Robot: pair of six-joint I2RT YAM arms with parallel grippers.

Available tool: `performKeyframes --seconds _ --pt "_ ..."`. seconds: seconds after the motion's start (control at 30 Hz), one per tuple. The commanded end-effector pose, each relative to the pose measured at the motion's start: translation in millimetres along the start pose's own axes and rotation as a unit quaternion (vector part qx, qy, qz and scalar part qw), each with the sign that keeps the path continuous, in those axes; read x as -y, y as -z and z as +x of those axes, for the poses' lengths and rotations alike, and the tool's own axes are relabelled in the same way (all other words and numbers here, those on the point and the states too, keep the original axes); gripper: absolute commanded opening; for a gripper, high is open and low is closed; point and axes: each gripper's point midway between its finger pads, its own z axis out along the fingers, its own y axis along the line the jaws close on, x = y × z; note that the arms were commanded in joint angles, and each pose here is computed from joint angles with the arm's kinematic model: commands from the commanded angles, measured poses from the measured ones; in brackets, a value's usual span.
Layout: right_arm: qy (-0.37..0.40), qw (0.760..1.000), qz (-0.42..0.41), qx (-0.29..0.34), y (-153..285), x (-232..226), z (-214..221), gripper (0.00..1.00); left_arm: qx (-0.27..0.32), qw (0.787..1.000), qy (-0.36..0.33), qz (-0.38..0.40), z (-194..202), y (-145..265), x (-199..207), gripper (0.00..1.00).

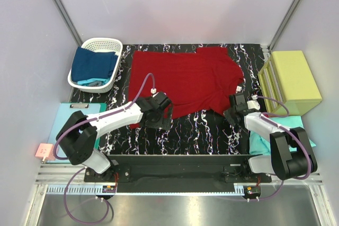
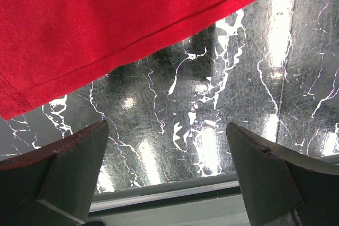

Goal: Fold and stack the t-shirts
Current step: Grap the side of the flattened tshirt closest away from the robot with both arms

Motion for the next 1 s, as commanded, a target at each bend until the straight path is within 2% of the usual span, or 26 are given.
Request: performKeyframes --seconds 0.0,0.1,0.2,0.27,0.33,0.37,0.47,0.6,0.8,0.97 --pt "0.005 1.000 -0.014 0.008 4.9 -5.9 -2.8 0.15 0.018 1.000 0.008 0.013 -12.3 6.0 11.0 0.99" --pt "0.007 1.000 -0.012 0.011 5.9 -4.5 -4.9 0.13 0.018 1.000 0.010 0.014 -12.6 6.0 11.4 0.99" --pt "0.009 1.000 -0.014 0.015 7.2 -4.9 -6.7 0.07 0.018 1.000 0.010 0.014 -12.5 6.4 11.9 0.99" --pt "0.012 1.000 -0.014 0.016 7.2 -3.8 -6.2 0.08 0.018 1.000 0.010 0.014 -12.5 6.4 11.9 0.99" --pt "0.015 1.000 -0.011 0.015 6.3 -3.7 -6.2 0.18 0.019 1.000 0.009 0.015 -13.0 6.6 12.9 0.99" --pt "0.016 1.000 -0.010 0.014 5.8 -3.1 -5.6 0.30 0.019 1.000 0.010 0.014 -12.7 6.3 12.4 0.99" --pt "0.023 1.000 -0.006 0.010 3.0 -2.3 -3.7 0.44 0.019 1.000 0.009 0.014 -12.8 7.0 12.9 0.99" --pt "0.024 1.000 -0.001 0.011 -0.5 -0.3 -3.4 0.53 0.020 1.000 0.008 0.013 -13.5 7.6 12.6 0.99" --pt "0.027 1.000 0.004 0.014 -7.4 1.6 -2.5 0.52 0.018 1.000 0.004 0.008 -12.5 7.2 10.9 0.99" --pt "0.034 0.999 0.000 0.016 -9.9 -1.4 -3.0 0.46 0.017 1.000 0.001 0.005 -12.8 6.9 10.3 0.99"
